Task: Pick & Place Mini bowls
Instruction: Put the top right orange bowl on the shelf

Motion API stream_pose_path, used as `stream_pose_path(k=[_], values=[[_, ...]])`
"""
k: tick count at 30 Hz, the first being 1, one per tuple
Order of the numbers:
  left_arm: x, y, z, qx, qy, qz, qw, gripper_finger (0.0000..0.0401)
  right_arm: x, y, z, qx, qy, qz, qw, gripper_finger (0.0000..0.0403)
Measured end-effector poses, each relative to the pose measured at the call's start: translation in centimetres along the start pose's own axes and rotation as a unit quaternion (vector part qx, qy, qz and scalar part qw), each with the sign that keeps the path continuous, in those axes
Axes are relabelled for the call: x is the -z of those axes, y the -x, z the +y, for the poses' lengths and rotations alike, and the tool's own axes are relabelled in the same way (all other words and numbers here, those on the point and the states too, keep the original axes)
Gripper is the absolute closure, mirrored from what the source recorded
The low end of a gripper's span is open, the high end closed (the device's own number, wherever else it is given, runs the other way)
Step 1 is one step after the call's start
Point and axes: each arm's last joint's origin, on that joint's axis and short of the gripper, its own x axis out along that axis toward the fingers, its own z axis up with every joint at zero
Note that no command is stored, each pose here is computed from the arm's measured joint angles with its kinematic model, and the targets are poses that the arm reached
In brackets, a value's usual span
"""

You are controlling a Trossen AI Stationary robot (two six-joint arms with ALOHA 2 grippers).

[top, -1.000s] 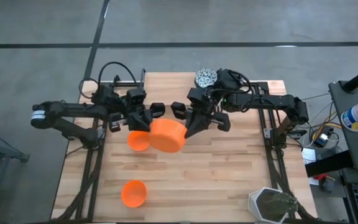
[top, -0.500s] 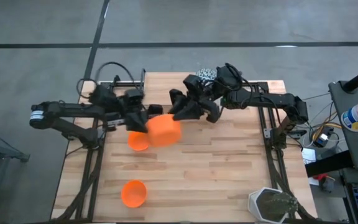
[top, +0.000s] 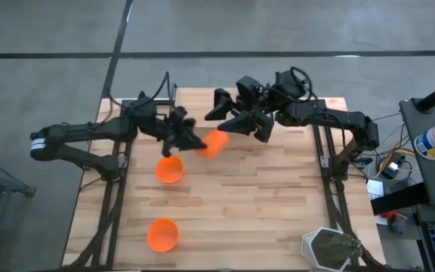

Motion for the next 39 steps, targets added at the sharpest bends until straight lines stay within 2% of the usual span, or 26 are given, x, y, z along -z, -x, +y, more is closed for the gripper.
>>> stream_pose_path(k=[3,6,9,14,22,25,30,35,39], values=[[0.5,1.2,1.7,-0.150,-0.024,-0.005,0.988,0.0401,-0.4,0.2,0.6,-0.003,0.020,-0.005,1.000,0.0175],[0.7,2.3,3.2,-0.282,-0.049,-0.011,0.958,0.0401,-0.6,0.2,1.0,-0.006,0.026,-0.007,1.000,0.0174],[0.5,3.0,4.2,-0.350,-0.064,-0.008,0.934,0.0401,-0.6,0.2,1.2,-0.009,0.027,-0.007,1.000,0.0175],[0.2,2.9,5.8,-0.430,-0.076,0.039,0.899,0.0401,-0.5,0.0,1.4,-0.012,0.026,-0.006,1.000,0.0179],[-1.9,0.4,7.8,-0.487,-0.125,0.174,0.847,0.0401,-0.3,-0.3,1.7,-0.019,0.033,-0.003,0.999,0.0179],[-2.6,-0.6,8.9,-0.514,-0.134,0.230,0.815,0.0401,-0.2,-0.3,1.7,-0.020,0.032,-0.002,0.999,0.0179],[-3.6,-2.5,10.5,-0.530,-0.176,0.281,0.780,0.0401,-0.1,-0.5,1.9,-0.024,0.031,-0.001,0.999,0.0179],[-3.3,-3.6,12.7,-0.539,-0.170,0.333,0.755,0.0401,0.2,-0.8,2.2,-0.030,0.029,0.002,0.999,0.0179],[-2.8,-4.0,13.8,-0.541,-0.175,0.355,0.742,0.0401,0.3,-0.9,2.4,-0.034,0.028,0.003,0.999,0.0179]])
